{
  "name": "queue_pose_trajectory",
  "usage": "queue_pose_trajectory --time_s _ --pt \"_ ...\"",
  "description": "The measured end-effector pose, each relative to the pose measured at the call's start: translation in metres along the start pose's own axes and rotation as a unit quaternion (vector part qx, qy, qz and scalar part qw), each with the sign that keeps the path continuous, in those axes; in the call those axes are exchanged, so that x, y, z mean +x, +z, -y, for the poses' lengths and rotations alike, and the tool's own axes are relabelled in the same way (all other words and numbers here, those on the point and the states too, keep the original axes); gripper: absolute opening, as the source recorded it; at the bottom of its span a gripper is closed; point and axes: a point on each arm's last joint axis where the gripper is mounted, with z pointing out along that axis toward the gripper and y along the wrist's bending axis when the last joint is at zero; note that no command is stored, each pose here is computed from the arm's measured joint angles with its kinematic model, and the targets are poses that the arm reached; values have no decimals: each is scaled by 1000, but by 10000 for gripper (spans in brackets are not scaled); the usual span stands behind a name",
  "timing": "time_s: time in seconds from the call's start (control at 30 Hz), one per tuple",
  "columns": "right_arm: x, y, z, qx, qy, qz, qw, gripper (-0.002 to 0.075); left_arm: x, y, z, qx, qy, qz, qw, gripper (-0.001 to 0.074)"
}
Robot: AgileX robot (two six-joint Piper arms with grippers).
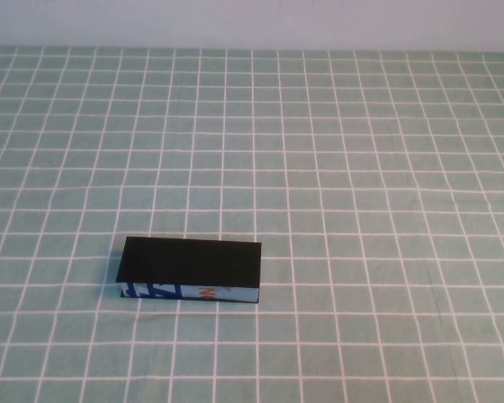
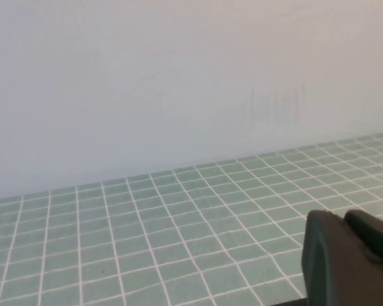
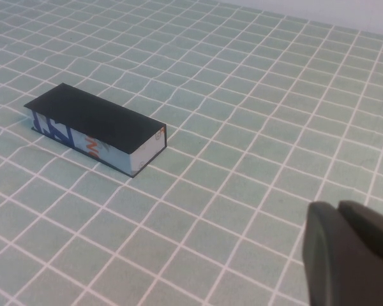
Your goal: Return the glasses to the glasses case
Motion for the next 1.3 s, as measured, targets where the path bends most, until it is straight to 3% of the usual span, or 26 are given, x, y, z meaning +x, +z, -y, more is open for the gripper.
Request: queue_pose_trajectory --time_s 0.37,0.67,1.3 --pt "0 0 0 0 0 -2 1000 -14 46 -12 -5 -67 -44 -8 997 2" --pt "0 0 0 0 0 -2 1000 -14 73 -18 -5 -92 -53 -153 982 1" --pt "0 0 0 0 0 -2 1000 -14 74 -18 -6 -93 -48 -159 982 1"
